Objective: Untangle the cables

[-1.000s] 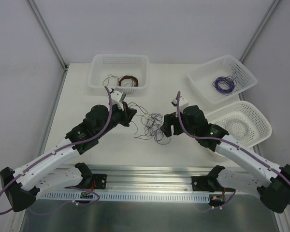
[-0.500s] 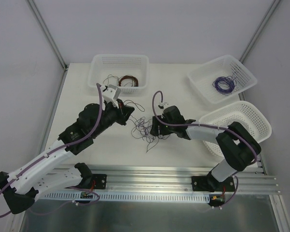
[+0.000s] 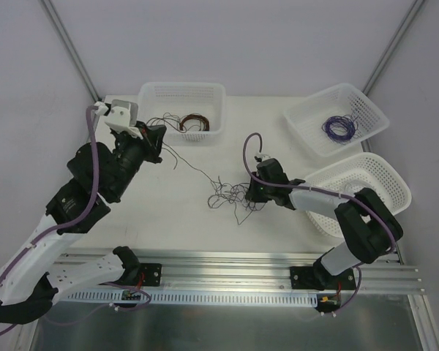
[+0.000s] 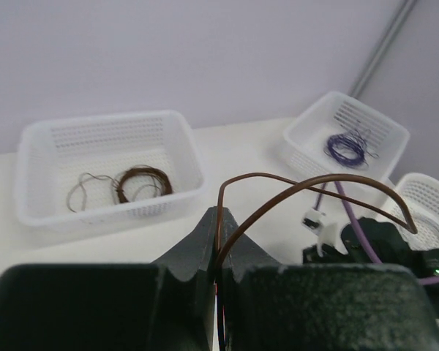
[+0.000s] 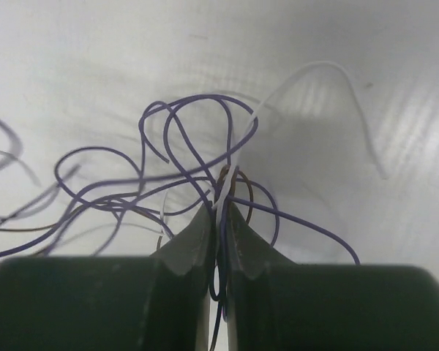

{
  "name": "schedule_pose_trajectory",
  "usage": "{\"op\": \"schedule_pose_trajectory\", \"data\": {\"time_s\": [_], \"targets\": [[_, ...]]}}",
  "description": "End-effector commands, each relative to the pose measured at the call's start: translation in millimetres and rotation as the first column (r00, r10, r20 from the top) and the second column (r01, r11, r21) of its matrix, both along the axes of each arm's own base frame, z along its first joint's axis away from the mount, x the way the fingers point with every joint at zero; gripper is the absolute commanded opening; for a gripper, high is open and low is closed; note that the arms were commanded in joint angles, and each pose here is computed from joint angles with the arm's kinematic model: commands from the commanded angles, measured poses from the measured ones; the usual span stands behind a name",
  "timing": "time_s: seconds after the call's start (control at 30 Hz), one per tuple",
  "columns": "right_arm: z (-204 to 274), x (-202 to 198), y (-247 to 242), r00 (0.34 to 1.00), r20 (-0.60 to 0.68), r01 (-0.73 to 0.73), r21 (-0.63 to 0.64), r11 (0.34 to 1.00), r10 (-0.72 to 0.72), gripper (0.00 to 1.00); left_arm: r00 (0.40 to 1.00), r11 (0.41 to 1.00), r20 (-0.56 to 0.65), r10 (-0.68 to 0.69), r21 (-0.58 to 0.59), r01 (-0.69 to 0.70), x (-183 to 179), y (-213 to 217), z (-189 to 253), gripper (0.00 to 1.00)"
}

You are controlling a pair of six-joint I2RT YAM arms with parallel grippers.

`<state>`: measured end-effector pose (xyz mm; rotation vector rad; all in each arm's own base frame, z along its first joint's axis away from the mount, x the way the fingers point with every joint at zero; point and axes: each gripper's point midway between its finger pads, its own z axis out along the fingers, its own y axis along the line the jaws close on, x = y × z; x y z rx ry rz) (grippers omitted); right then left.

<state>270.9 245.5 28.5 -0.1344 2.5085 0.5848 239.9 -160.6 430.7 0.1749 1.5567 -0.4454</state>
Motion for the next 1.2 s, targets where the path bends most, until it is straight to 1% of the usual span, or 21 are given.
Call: {"op": "schedule_pose_trajectory", "data": {"time_s": [0.0, 0.03, 0.1, 0.23, 0.37, 0.47, 0.53, 0.57, 0.6, 0.63, 0.7, 0.73, 0.8, 0.83, 0.9, 0.93, 1.0, 1.03, 1.1, 1.13, 1.17], "targets": [[12, 0, -23, 0.998, 0.005, 0.066, -0.021, 0.998, -0.066, 0.01, 0.984, 0.986, 0.109, 0.143, 0.073, -0.151, -1, 40, 39, 0.0], [10, -4, -29, 0.997, -0.014, 0.076, -0.035, 0.996, -0.077, 0.01, 0.977, 0.982, 0.13, 0.166, 0.069, -0.176, -2, 47, 51, 0.0], [9, -8, -37, 0.995, -0.042, 0.086, -0.038, 0.996, -0.088, 0.01, 0.962, 0.964, 0.154, 0.224, 0.107, -0.242, 0, 61, 58, 0.0], [18, -13, -47, 0.995, -0.04, 0.093, -0.058, 0.994, -0.096, 0.01, 0.941, 0.937, 0.185, 0.284, 0.152, -0.313, 1, 76, 69, 0.0], [24, -18, -65, 0.991, -0.048, 0.12, -0.081, 0.989, -0.124, 0.01, 0.903, 0.88, 0.209, 0.375, 0.228, -0.418, 4, 98, 70, 0.0], [28, -21, -76, 0.99, -0.047, 0.134, -0.056, 0.989, -0.136, 0.01, 0.878, 0.841, 0.198, 0.436, 0.259, -0.475, 10, 111, 60, 0.0], [42, -20, -76, 0.993, -0.009, 0.119, -0.043, 0.992, -0.119, 0.01, 0.888, 0.852, 0.181, 0.424, 0.253, -0.458, 13, 109, 49, 0.0], [44, -23, -75, 0.994, -0.014, 0.104, -0.041, 0.994, -0.104, 0.02, 0.902, 0.876, 0.166, 0.398, 0.222, -0.427, 17, 103, 46, 0.0], [48, -23, -75, 0.996, -0.007, 0.088, -0.039, 0.995, -0.088, 0.04, 0.91, 0.886, 0.157, 0.384, 0.215, -0.411, 19, 100, 42, 0.0], [50, -24, -73, 0.997, -0.007, 0.077, -0.034, 0.996, -0.077, 0.08, 0.915, 0.89, 0.141, 0.378, 0.217, -0.401, 24, 96, 36, 0.0], [56, -26, -69, 0.999, -0.002, 0.052, -0.013, 0.999, -0.052, 0.11, 0.928, 0.905, 0.116, 0.353, 0.209, -0.37, 32, 88, 29, 0.0], [57, -28, -68, 0.999, -0.005, 0.043, -0.007, 0.999, -0.043, 0.18, 0.935, 0.911, 0.097, 0.341, 0.209, -0.354, 39, 81, 24, 0.0], [62, -31, -65, 1.0, 0.001, 0.023, 0.011, 1.0, -0.023, 0.29, 0.944, 0.92, 0.08, 0.32, 0.211, -0.33, 47, 77, 21, 0.0], [68, -32, -65, 1.0, 0.019, 0.015, 0.021, 1.0, -0.015, 0.39, 0.947, 0.923, 0.066, 0.316, 0.209, -0.323, 54, 73, 19, 0.0], [74, -35, -64, 1.0, 0.03, -0.003, 0.027, 1.0, 0.002, 0.48, 0.951, 0.928, 0.057, 0.304, 0.209, -0.31, 61, 70, 19, 0.0], [82, -37, -64, 0.998, 0.058, -0.023, 0.028, 0.999, 0.021, 0.56, 0.951, 0.928, 0.055, 0.305, 0.206, -0.309, 67, 68, 22, 0.0], [90, -41, -64, 0.996, 0.072, -0.046, 0.021, 0.999, 0.044, 0.64, 0.95, 0.929, 0.046, 0.308, 0.2, -0.311, 77, 69, 23, 0.0], [97, -44, -64, 0.994, 0.094, -0.06, 0.026, 0.998, 0.057, 0.71, 0.954, 0.933, 0.042, 0.298, 0.197, -0.3, 84, 64, 26, 0.0], [106, -48, -64, 0.99, 0.115, -0.084, 0.027, 0.996, 0.081, 0.79, 0.953, 0.934, 0.044, 0.298, 0.193, -0.301, 95, 61, 33, 0.0], [110, -50, -63, 0.987, 0.129, -0.096, 0.032, 0.995, 0.091, 0.85, 0.956, 0.936, 0.047, 0.291, 0.193, -0.294, 100, 60, 36, 0.0], [117, -54, -62, 0.983, 0.15, -0.114, 0.039, 0.993, 0.107, 0.87, 0.956, 0.936, 0.049, 0.289, 0.193, -0.293, 104, 60, 39, 0.0]]}}
